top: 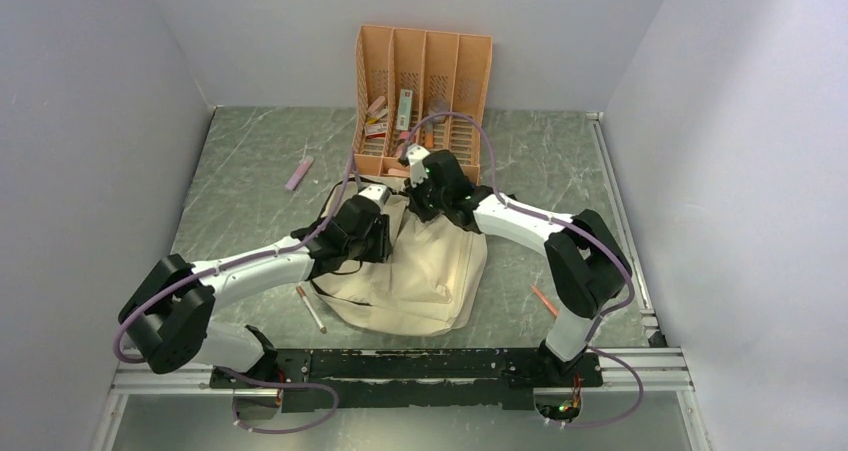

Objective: Pack the student bag
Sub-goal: Unzip the student bag at the center of the board.

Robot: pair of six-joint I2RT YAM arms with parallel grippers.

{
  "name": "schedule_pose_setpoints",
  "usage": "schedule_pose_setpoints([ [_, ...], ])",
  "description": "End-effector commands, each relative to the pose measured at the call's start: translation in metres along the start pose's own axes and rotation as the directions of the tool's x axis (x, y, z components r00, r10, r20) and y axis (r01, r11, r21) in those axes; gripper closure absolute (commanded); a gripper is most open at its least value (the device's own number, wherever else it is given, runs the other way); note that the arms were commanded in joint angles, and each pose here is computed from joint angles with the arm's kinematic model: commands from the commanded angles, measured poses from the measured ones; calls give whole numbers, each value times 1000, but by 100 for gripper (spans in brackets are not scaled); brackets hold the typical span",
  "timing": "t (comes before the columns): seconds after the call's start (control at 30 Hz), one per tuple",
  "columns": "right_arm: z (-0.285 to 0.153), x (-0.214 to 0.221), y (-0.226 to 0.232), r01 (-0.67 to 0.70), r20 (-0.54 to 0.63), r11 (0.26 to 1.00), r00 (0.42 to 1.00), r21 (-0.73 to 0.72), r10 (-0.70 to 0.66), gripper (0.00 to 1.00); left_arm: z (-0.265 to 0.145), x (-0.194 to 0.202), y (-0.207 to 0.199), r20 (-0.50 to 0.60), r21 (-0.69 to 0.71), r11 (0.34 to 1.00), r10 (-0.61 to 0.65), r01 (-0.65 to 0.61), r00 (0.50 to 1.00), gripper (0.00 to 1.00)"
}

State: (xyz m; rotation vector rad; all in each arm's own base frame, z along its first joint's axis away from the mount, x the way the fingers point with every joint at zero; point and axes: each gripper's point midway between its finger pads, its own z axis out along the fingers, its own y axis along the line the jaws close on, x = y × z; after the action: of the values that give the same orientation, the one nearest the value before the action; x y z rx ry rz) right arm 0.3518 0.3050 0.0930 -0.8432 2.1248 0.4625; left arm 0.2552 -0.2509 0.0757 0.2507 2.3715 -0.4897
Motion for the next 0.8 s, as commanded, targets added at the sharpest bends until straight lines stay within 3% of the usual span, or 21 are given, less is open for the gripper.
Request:
schedule_pose_setpoints([
  [0.0,-7,-26,-33,-31,89,993,996,115,21,100,-6,-10,3,52,-21,1000,0,1,999,72],
  [0.17,-2,-36,-51,-37,114,980,993,196,14,100,-16,-6,4,56,-1,1000,0,0,998,94],
  [0.43,2,-34,-64,-19,94,965,996,263,-6,100,-21,0,0,56,39,999,-20,18,998,95],
  [0.5,-5,-39,-62,-18,113,967,993,253,-11,93,-21,2,-2,56,60,998,-31,28,998,95],
  [0.63,-29,-53,-49,-59,187,977,982,204,20,67,-18,10,-7,46,102,994,-44,39,998,95],
  [0.77,-56,-54,-45,-175,237,964,963,201,125,56,-15,23,-10,17,136,990,-52,49,999,95],
])
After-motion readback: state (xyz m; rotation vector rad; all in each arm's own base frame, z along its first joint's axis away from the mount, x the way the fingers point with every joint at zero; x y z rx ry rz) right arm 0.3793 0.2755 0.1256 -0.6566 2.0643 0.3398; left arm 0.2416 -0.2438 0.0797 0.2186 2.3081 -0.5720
